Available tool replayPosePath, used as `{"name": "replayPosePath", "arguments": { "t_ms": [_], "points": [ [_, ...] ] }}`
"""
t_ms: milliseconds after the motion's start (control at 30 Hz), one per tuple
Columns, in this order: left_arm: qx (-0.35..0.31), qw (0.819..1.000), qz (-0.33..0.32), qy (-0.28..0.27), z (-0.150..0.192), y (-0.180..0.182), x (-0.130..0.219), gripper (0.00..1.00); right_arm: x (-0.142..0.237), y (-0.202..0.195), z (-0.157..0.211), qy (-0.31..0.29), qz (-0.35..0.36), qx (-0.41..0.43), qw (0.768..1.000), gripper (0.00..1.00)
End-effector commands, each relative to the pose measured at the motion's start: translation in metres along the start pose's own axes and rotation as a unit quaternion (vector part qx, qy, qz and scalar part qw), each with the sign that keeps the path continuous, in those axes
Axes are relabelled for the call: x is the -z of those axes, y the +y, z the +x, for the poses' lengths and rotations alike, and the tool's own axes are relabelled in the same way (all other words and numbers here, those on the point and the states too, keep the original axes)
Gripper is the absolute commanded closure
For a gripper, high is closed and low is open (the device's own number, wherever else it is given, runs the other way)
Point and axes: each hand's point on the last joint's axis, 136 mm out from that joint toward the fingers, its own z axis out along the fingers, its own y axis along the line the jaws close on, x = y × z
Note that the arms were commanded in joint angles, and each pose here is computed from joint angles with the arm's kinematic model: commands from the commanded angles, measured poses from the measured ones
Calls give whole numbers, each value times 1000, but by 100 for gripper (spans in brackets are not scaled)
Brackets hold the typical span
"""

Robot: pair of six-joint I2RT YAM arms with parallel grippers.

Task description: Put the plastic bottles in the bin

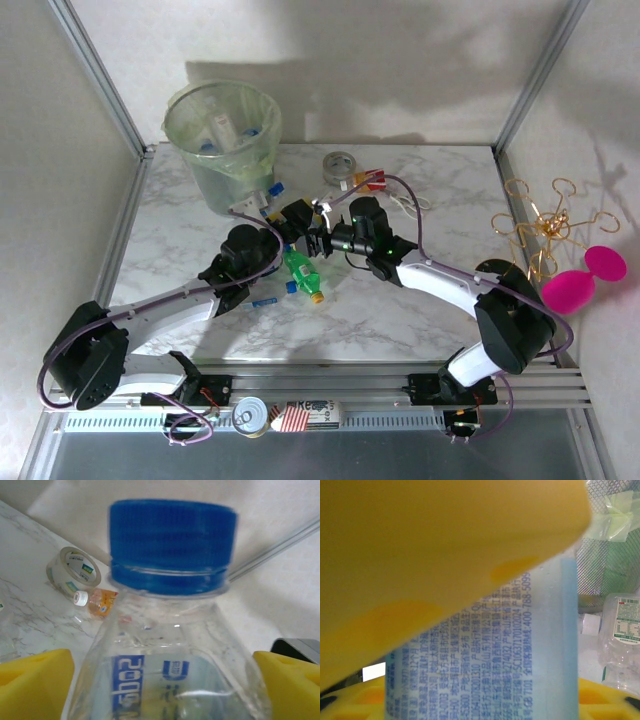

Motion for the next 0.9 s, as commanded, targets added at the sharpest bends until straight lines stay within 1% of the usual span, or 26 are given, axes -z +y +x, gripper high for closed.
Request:
{"name": "replayPosePath", "arguments": {
  "t_ms": [0,167,300,400,533,700,733,867],
  "points": [
    [8,1000,6,-15,-5,-4,0,21,5,22,-14,-27,-30,19,999,53],
    [10,1000,7,-18,-6,-4,1,40,6,23,-15,-30,-30,22,999,53],
    [10,1000,5,-19,-5,-3,1,48,6,23,-14,-29,-29,22,999,52],
    [8,1000,3,-22,-7,-2,2,52,7,22,-15,-30,-28,21,999,48],
    [5,999,2,-36,-16,-4,3,55,8,19,-14,-32,-17,17,999,33],
    [-9,998,1,-57,-35,-10,3,56,17,18,-14,-43,-3,11,999,9],
    [-14,998,0,-63,-41,-12,3,56,19,17,-13,-46,0,10,999,2],
    [-47,995,-4,-87,-73,-24,0,56,25,12,-10,-50,20,6,999,1]
  ]
}}
